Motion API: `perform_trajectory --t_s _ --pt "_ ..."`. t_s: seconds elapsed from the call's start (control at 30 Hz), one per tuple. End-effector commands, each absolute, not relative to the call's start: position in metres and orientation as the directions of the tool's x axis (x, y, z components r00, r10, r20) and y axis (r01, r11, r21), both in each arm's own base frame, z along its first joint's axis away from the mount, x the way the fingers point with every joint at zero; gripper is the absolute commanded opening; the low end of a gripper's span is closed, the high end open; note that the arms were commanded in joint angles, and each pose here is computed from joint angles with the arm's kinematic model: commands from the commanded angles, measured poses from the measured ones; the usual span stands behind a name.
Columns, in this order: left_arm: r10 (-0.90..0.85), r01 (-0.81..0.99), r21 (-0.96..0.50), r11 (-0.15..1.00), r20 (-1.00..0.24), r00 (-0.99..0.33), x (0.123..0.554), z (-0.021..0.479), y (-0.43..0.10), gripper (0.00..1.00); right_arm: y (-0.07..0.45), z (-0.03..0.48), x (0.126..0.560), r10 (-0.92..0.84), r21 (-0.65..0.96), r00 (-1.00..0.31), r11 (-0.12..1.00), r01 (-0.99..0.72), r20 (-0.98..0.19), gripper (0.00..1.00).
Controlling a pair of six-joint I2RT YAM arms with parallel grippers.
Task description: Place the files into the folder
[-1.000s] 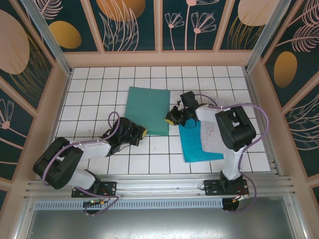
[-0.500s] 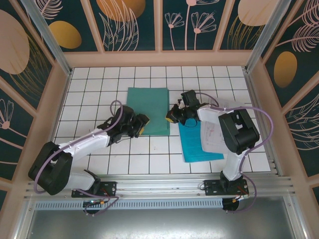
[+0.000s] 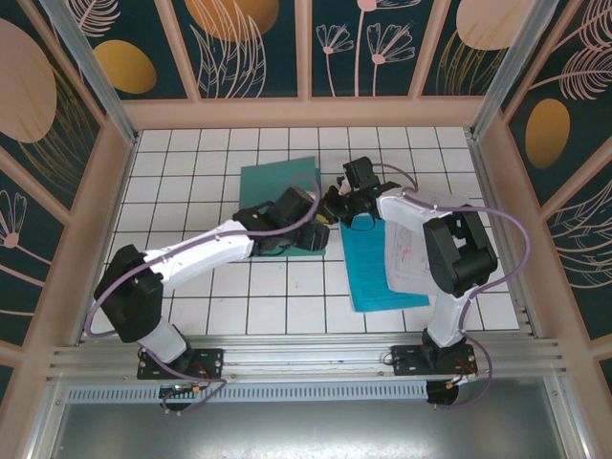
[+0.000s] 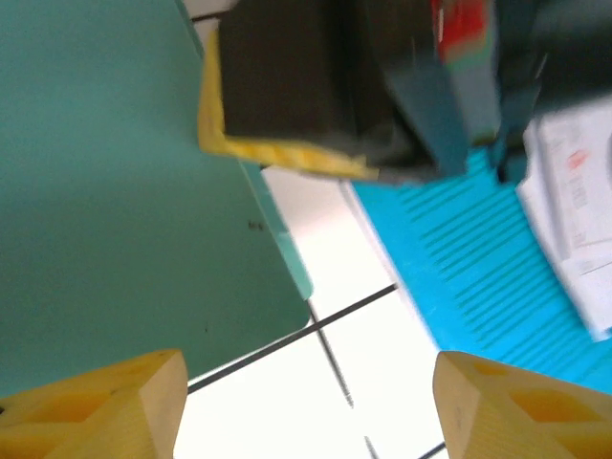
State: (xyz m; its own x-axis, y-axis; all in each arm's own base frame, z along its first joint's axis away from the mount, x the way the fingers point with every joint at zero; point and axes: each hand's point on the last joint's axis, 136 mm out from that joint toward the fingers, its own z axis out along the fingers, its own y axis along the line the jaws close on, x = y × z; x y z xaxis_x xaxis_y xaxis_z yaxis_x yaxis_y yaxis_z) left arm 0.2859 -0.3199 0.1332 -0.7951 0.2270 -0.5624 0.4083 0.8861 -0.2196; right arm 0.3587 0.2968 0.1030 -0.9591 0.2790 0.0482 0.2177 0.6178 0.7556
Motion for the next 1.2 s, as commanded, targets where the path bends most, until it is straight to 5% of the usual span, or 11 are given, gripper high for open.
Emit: perform_trajectory --t_s 0.0,0.2,0.4,0.5,0.63,0.77,0.87,0.93,1.17 --pt "0.410 0.453 0.090 0.887 -0.605 -0.683 0.298 0.126 -0.303 0.74 0.302 0.109 0.355 0.268 0.748 -0.959 0.618 0.241 0.087 0.00" --pt "0.516 0.331 0.400 0.855 -0.584 -0.627 0.318 0.110 -0.289 0.75 0.304 0.115 0.356 0.266 0.753 -0.959 0.611 0.246 0.098 0.00" --pt "0.530 0.291 0.454 0.842 -0.598 -0.602 0.332 0.111 -0.291 0.61 0.305 0.115 0.352 0.264 0.751 -0.957 0.606 0.260 0.118 0.00" --pt "0.534 0.317 0.435 0.843 -0.599 -0.596 0.331 0.109 -0.297 0.40 0.305 0.115 0.352 0.266 0.753 -0.956 0.604 0.263 0.121 0.00" --pt "0.538 0.333 0.425 0.842 -0.602 -0.590 0.327 0.111 -0.294 0.00 0.307 0.117 0.353 0.259 0.761 -0.958 0.596 0.256 0.120 0.00" --pt "0.536 0.346 0.410 0.844 -0.610 -0.584 0.321 0.116 -0.289 0.00 0.311 0.127 0.355 0.238 0.801 -0.966 0.557 0.218 0.097 0.04" --pt "0.519 0.349 0.384 0.855 -0.629 -0.579 0.316 0.124 -0.286 0.00 0.307 0.154 0.366 0.256 0.846 -0.967 0.513 0.142 0.007 0.38" --pt "0.501 0.344 0.365 0.865 -0.640 -0.582 0.312 0.127 -0.282 0.00 0.296 0.174 0.374 0.297 0.860 -0.952 0.501 0.094 -0.069 0.49" --pt "0.418 0.314 0.280 0.907 -0.683 -0.599 0.301 0.144 -0.272 0.00 0.246 0.178 0.386 0.480 0.833 -0.857 0.540 0.120 -0.188 0.54"
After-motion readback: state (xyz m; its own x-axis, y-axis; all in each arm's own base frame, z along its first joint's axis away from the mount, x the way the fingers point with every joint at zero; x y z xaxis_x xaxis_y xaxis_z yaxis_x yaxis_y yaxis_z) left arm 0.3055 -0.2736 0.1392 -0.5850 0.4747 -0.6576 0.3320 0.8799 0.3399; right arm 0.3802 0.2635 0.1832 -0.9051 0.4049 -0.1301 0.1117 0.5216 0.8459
